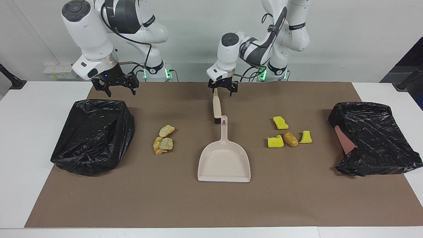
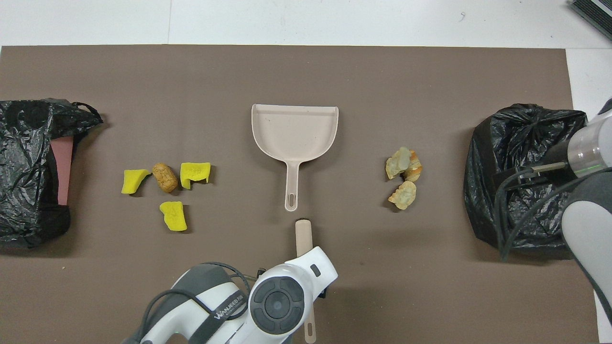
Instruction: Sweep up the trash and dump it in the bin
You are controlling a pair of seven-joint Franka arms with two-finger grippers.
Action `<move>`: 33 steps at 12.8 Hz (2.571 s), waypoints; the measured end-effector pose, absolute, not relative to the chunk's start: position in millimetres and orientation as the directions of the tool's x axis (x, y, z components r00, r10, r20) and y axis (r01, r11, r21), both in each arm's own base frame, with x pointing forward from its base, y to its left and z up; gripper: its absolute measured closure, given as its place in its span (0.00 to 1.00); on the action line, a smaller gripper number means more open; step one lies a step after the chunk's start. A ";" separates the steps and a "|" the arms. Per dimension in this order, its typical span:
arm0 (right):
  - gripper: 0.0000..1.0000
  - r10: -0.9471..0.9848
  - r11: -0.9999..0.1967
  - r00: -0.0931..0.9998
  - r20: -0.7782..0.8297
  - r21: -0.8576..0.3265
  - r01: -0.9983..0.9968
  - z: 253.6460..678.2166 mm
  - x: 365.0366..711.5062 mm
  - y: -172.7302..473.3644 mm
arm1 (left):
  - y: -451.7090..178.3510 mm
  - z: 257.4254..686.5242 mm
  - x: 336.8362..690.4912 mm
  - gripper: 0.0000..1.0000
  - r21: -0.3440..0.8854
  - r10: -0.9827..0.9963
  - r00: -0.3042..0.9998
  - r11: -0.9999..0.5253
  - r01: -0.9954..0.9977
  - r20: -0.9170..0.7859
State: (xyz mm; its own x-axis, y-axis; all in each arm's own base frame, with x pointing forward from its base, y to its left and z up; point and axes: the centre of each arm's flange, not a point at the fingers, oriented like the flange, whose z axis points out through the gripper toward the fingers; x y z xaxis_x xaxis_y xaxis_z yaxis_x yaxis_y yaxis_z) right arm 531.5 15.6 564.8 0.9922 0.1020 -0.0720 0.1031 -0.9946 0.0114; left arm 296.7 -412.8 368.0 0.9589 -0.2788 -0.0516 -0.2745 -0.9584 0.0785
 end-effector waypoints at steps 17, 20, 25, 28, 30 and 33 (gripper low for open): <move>0.00 0.187 -0.982 0.979 -0.086 0.002 0.188 558.5 529.8 9.1 | -401.8 335.4 289.6 0.74 0.021 -0.219 0.964 -0.976 -0.218 -0.153; 0.00 0.180 -0.984 0.980 -0.086 0.002 0.181 558.8 529.7 9.3 | -356.9 352.4 331.4 0.74 0.009 -0.117 0.977 -0.993 -0.117 -0.177; 0.00 0.001 -1.000 0.999 -0.046 0.018 0.002 563.4 526.7 89.2 | -254.8 382.4 436.2 0.74 0.043 0.006 0.993 -0.999 0.011 -0.118; 0.00 -0.035 -0.999 0.999 -0.007 0.014 -0.035 552.4 529.0 148.3 | -192.9 397.7 475.0 0.74 0.029 0.081 0.992 -0.996 0.084 -0.092; 0.00 -0.081 -0.997 0.997 0.014 0.006 -0.081 535.4 541.6 193.3 | -157.8 397.8 489.2 0.74 -0.011 0.116 0.991 -0.993 0.115 -0.072; 0.00 -0.141 -0.990 0.988 0.061 -0.030 -0.139 478.3 574.7 273.9 | -97.9 393.7 505.4 0.74 -0.014 0.128 0.989 -0.992 0.127 -0.078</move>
